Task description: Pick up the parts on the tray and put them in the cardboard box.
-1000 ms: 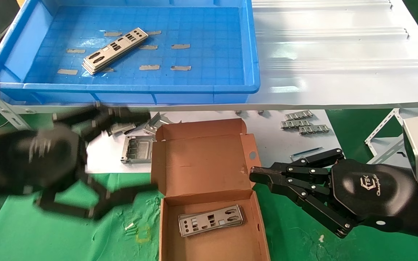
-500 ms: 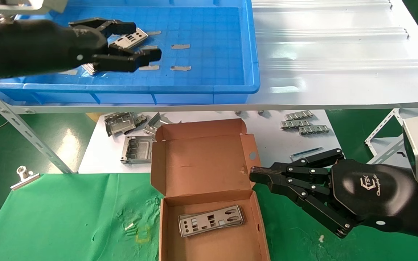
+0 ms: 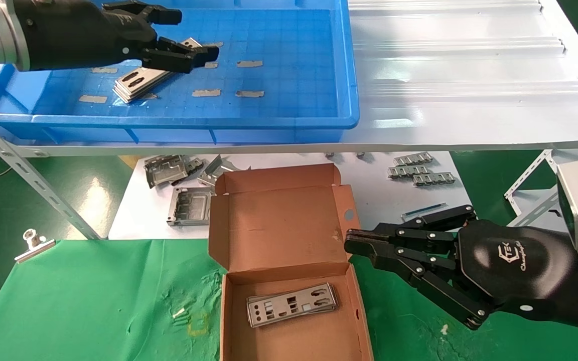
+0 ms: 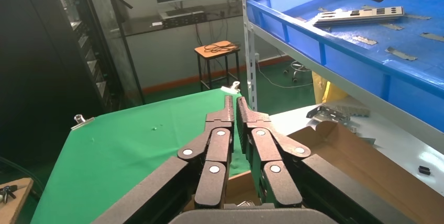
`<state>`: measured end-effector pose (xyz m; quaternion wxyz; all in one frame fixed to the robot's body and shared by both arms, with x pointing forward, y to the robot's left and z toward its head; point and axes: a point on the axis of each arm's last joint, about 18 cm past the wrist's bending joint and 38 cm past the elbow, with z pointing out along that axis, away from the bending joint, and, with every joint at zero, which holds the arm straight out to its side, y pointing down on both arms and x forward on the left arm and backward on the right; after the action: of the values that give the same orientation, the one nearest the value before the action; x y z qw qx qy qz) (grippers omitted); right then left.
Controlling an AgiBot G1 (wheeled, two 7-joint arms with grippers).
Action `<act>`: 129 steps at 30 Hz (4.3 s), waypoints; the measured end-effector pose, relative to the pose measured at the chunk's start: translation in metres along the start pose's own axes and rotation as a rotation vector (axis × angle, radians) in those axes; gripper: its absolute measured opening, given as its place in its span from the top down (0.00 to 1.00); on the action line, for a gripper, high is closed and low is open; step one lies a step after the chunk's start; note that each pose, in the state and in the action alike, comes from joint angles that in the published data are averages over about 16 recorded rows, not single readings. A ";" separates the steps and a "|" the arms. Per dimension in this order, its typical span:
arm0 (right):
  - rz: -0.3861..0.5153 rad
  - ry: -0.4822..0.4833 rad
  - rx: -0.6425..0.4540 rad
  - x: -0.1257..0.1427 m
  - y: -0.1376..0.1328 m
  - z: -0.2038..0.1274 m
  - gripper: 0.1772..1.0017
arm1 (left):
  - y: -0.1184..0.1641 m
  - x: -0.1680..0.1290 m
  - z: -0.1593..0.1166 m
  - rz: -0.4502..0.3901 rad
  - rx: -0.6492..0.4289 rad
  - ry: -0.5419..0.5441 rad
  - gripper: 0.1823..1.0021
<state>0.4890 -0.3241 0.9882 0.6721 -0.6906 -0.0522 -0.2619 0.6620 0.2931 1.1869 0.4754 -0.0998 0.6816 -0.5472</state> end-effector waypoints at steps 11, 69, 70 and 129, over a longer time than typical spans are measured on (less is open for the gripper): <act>0.000 0.000 0.000 0.000 0.000 0.000 0.85 | 0.012 -0.020 0.011 -0.022 -0.073 -0.104 0.00; 0.000 0.000 0.000 0.000 0.000 0.000 0.00 | 0.027 -0.024 0.019 -0.121 -0.108 -0.151 0.12; 0.000 0.000 0.000 0.000 0.000 0.000 0.00 | 0.028 -0.023 0.019 -0.121 -0.109 -0.149 0.13; 0.000 0.000 0.000 0.000 0.000 0.000 0.00 | -0.019 0.067 -0.034 0.106 0.129 0.418 0.68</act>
<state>0.4890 -0.3241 0.9882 0.6721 -0.6906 -0.0522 -0.2619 0.5935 0.2643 1.1646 0.3574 0.0823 0.7331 -0.5727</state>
